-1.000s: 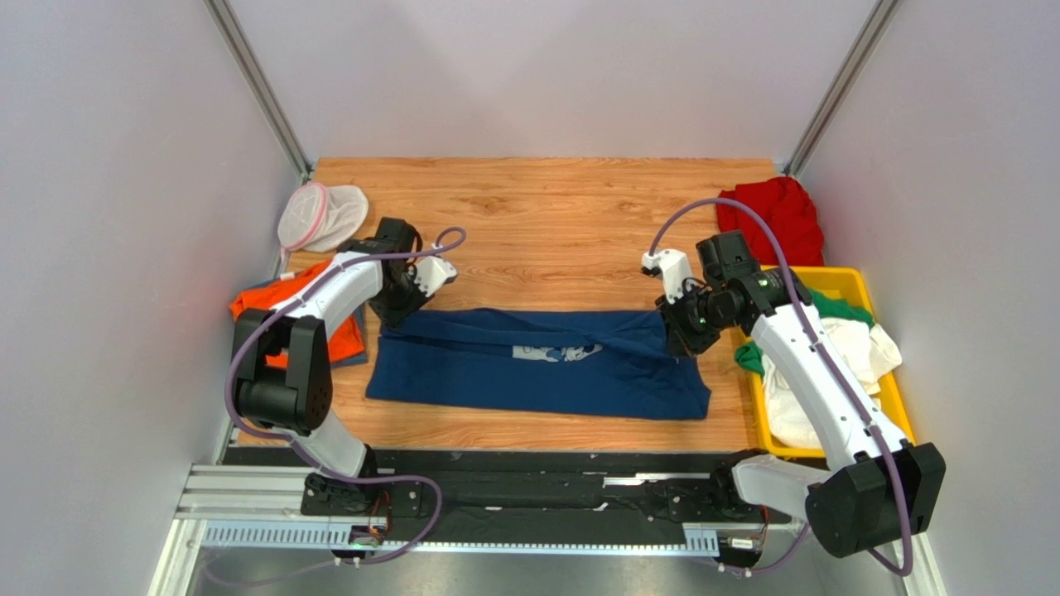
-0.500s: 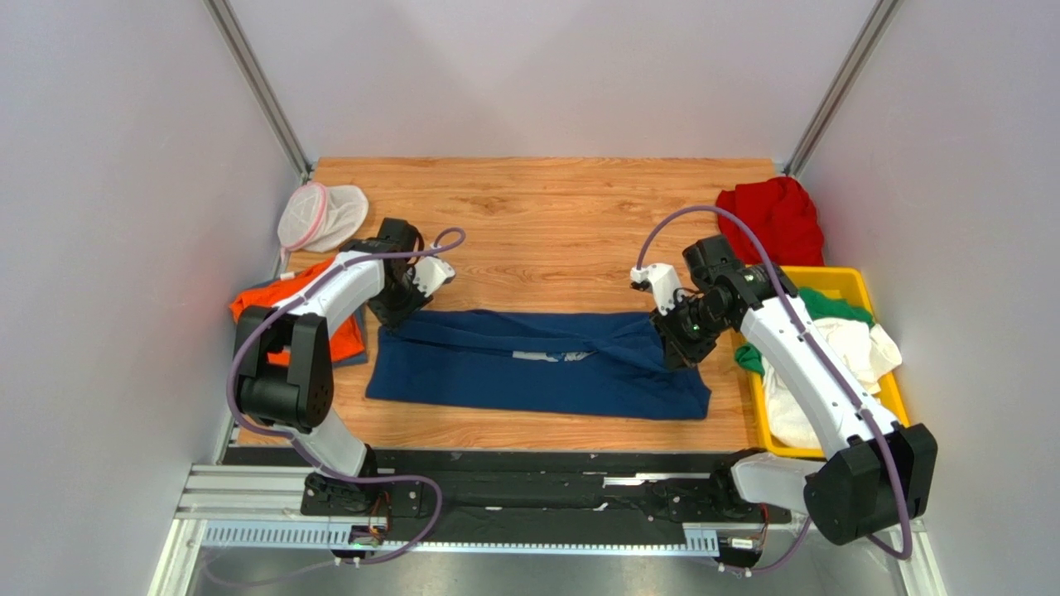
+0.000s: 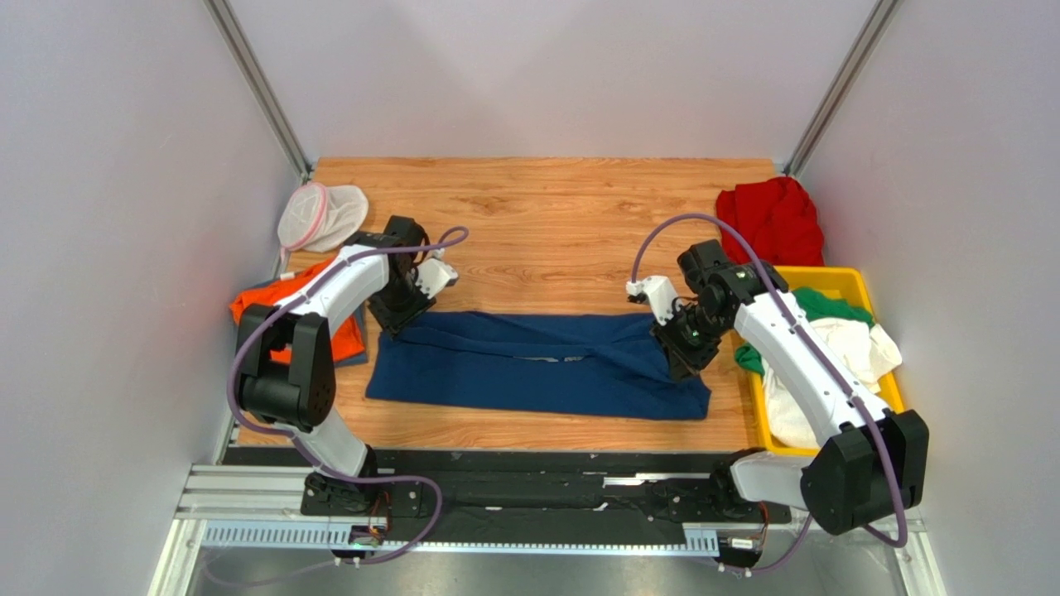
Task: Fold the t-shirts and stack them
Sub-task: Fold the tshirt
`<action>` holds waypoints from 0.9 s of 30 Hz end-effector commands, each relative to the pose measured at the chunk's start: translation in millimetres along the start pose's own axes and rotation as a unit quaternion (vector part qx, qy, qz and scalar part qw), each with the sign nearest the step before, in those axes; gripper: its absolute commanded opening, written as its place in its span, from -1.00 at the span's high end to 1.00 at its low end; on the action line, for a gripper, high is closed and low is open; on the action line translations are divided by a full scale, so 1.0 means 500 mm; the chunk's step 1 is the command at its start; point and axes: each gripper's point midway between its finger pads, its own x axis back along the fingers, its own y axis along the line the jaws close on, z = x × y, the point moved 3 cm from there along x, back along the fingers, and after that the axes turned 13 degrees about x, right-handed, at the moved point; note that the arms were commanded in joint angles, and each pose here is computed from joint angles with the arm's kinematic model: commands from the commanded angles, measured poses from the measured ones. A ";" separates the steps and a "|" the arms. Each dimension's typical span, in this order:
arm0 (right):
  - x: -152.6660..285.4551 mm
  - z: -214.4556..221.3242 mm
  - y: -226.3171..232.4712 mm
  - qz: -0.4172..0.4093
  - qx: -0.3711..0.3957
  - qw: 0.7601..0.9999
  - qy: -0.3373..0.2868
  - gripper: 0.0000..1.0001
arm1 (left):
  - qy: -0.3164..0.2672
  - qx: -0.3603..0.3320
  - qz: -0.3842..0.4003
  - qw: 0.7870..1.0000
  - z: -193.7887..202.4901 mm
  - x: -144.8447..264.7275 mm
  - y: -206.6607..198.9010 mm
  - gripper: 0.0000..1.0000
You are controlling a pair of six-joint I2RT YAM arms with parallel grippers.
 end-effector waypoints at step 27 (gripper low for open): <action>-0.052 -0.043 -0.082 0.032 0.041 0.998 0.040 -0.13 | 0.022 0.007 -0.011 1.000 0.056 0.043 -0.034 0.24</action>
